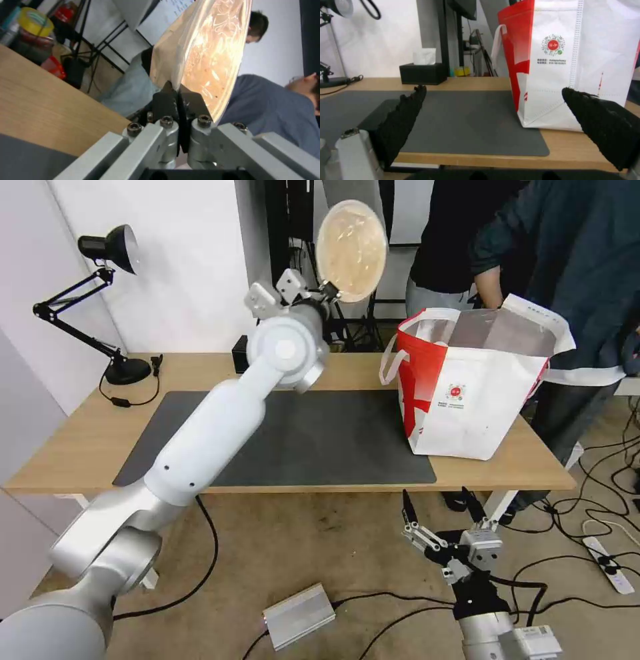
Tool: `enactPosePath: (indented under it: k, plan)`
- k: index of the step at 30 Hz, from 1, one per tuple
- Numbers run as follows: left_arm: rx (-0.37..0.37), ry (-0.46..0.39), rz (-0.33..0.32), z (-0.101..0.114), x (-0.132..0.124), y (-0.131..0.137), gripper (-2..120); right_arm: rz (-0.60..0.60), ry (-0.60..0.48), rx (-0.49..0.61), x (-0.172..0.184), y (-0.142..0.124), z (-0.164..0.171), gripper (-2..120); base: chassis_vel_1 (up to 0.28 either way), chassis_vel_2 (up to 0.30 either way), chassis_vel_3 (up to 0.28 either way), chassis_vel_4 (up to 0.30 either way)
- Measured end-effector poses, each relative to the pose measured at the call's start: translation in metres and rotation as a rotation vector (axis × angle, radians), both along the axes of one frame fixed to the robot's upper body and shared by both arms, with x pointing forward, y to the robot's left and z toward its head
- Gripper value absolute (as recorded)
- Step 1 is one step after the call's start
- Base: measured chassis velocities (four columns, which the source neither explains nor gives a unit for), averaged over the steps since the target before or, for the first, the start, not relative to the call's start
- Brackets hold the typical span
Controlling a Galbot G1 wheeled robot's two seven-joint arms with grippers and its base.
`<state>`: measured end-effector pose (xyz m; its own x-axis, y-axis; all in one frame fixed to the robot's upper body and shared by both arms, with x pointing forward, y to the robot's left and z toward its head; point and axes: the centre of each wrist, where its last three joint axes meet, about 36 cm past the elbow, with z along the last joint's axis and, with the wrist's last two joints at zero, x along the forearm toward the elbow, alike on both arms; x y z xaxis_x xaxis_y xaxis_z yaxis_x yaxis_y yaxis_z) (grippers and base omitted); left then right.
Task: Pick up the trash from the table and place it into the takeout bag.
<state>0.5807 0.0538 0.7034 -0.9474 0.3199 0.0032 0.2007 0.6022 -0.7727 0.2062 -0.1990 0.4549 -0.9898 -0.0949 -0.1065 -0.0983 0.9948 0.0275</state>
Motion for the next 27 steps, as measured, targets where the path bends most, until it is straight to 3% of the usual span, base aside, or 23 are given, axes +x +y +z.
enactPosePath:
  k: [8, 19, 27]
  plan:
    - [0.014, -0.018, -0.049, -0.001, 0.011, -0.028, 0, 0.000, 0.000, 0.000, 0.000, 0.000, 0.000, 100, 0.000, 0.000, 0.000, 0.000]
    - [0.052, -0.008, -0.108, -0.019, 0.030, -0.086, 0, 0.000, 0.000, 0.000, 0.000, 0.000, 0.000, 100, 0.000, 0.000, 0.000, 0.000]
    - [0.089, 0.006, -0.122, -0.032, 0.036, -0.104, 0, 0.000, 0.000, 0.000, 0.000, 0.000, 0.000, 100, 0.000, 0.000, 0.000, 0.000]
